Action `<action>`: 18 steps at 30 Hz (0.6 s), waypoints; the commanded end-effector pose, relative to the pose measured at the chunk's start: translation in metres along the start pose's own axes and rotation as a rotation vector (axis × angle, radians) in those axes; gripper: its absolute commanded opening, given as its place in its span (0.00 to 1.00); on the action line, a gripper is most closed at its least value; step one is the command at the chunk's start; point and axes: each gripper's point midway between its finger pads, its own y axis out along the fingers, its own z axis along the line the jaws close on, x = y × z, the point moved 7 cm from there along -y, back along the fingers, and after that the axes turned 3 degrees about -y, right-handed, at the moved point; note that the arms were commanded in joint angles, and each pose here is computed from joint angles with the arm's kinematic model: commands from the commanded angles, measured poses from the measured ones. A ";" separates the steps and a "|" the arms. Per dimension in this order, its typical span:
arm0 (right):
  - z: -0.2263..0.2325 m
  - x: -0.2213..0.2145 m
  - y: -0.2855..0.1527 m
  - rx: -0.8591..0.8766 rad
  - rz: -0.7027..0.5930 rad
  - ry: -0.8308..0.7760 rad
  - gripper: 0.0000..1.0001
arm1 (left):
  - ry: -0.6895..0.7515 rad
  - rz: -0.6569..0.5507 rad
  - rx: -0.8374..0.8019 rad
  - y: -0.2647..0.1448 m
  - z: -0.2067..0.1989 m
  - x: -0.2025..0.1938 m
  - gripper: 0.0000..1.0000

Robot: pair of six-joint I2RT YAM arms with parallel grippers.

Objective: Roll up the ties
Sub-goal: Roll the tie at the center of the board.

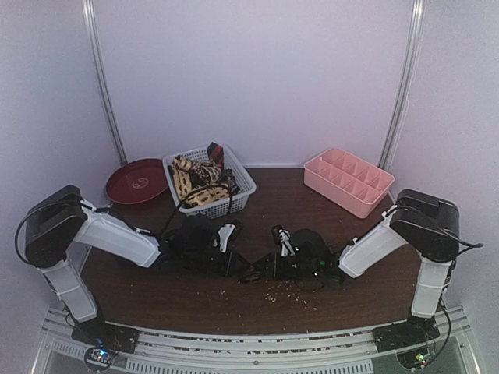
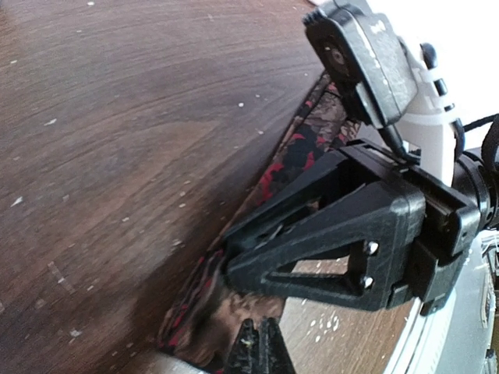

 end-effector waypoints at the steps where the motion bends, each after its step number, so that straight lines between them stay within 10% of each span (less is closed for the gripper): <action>1: 0.005 0.006 -0.002 -0.012 -0.010 -0.017 0.23 | 0.011 -0.011 -0.052 0.016 -0.010 0.003 0.00; 18: 0.010 0.008 -0.013 -0.052 0.008 -0.017 0.26 | 0.001 0.027 0.019 0.027 0.006 -0.012 0.00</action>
